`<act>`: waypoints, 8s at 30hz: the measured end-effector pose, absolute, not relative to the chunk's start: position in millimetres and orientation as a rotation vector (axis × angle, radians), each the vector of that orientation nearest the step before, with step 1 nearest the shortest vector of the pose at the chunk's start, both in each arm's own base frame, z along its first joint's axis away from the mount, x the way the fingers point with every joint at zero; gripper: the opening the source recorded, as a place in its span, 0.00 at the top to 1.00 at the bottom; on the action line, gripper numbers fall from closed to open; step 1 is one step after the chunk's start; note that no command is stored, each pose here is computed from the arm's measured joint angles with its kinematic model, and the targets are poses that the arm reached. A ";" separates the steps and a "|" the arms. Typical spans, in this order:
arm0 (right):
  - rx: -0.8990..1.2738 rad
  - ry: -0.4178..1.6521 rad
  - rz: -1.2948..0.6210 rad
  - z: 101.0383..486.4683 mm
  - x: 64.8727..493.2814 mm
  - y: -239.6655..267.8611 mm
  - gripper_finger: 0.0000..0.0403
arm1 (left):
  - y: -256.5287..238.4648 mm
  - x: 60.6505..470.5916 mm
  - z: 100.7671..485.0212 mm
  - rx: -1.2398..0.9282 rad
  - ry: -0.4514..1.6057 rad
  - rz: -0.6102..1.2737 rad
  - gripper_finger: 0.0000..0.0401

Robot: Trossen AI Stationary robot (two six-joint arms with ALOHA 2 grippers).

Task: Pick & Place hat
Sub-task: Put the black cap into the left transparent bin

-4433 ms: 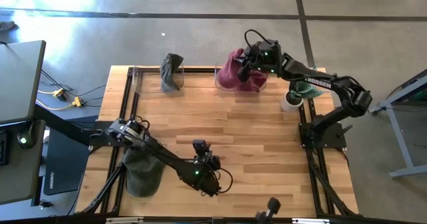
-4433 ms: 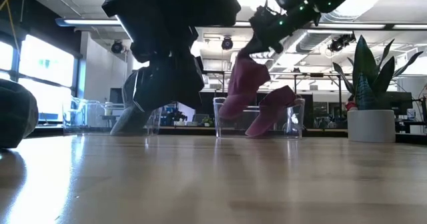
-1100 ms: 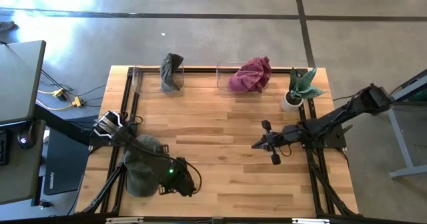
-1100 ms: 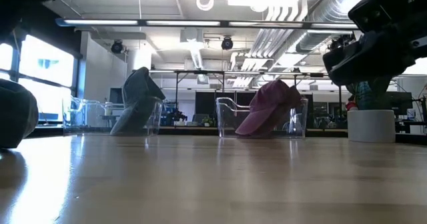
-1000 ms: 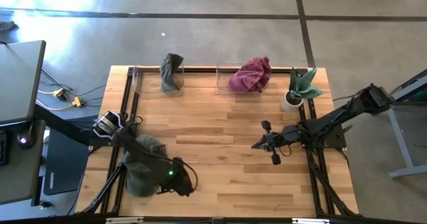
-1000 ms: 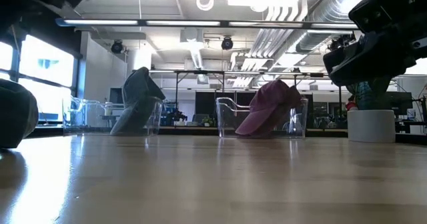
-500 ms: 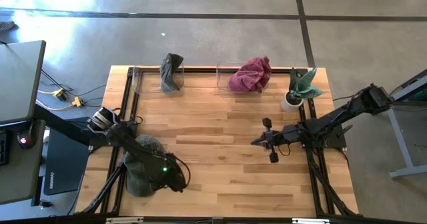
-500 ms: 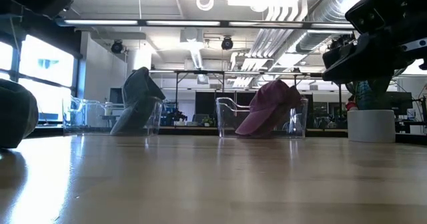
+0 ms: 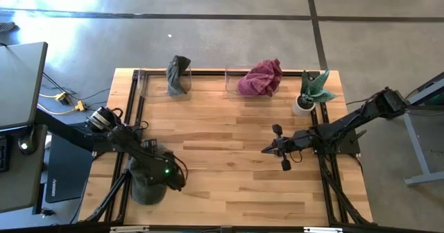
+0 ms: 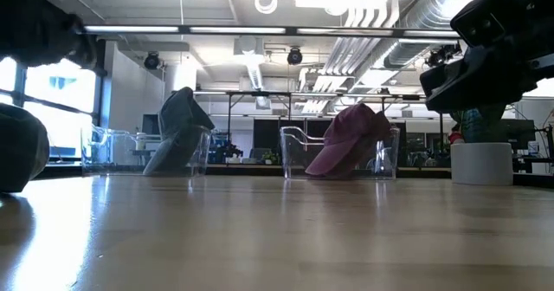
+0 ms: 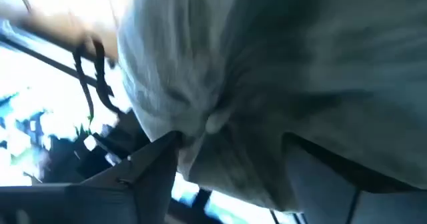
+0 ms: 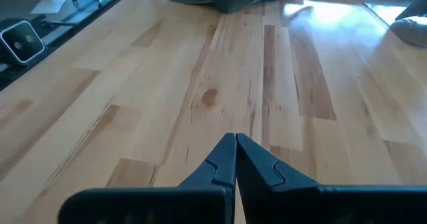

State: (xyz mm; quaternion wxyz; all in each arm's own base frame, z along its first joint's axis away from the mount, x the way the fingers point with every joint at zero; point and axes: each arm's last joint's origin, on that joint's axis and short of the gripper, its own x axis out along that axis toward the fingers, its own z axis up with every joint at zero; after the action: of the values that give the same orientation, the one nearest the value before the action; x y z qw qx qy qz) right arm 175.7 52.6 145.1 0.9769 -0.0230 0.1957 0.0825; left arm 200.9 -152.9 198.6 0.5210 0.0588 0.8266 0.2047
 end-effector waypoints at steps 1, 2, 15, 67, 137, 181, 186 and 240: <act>-0.048 0.397 0.166 144.9 175.6 52.6 0.99 | -150.8 197.7 194.4 0.133 2.000 0.519 0.34; -0.052 0.399 0.166 144.7 175.6 52.6 0.99 | -148.8 194.5 190.5 0.131 2.011 0.551 0.32; -0.057 0.399 0.156 144.6 175.6 52.2 0.99 | -139.3 189.3 174.8 0.243 1.898 0.583 0.41; -0.065 0.376 0.144 146.4 176.6 52.1 0.98 | -160.7 382.5 186.6 -0.061 1.079 -0.118 0.91; -0.293 0.722 0.275 153.7 218.5 119.1 1.00 | -154.0 427.3 162.3 -0.153 1.073 0.320 0.78; 0.041 0.525 -0.282 121.1 223.0 36.1 0.44 | -131.3 418.6 156.2 -0.179 0.909 0.459 0.78; 0.172 0.427 -0.175 112.3 224.1 16.1 0.43 | -127.4 420.1 156.3 -0.178 0.907 0.465 0.78; 0.050 0.627 -0.031 174.2 183.5 41.4 0.51 | -142.3 457.7 183.0 -0.101 0.703 0.225 0.74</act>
State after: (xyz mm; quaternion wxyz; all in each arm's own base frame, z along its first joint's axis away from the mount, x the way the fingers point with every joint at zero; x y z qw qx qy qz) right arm 183.5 41.4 174.2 0.9509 0.0247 0.3081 -0.0152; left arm 457.7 -142.3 183.0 0.9314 -0.0492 0.3435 0.1101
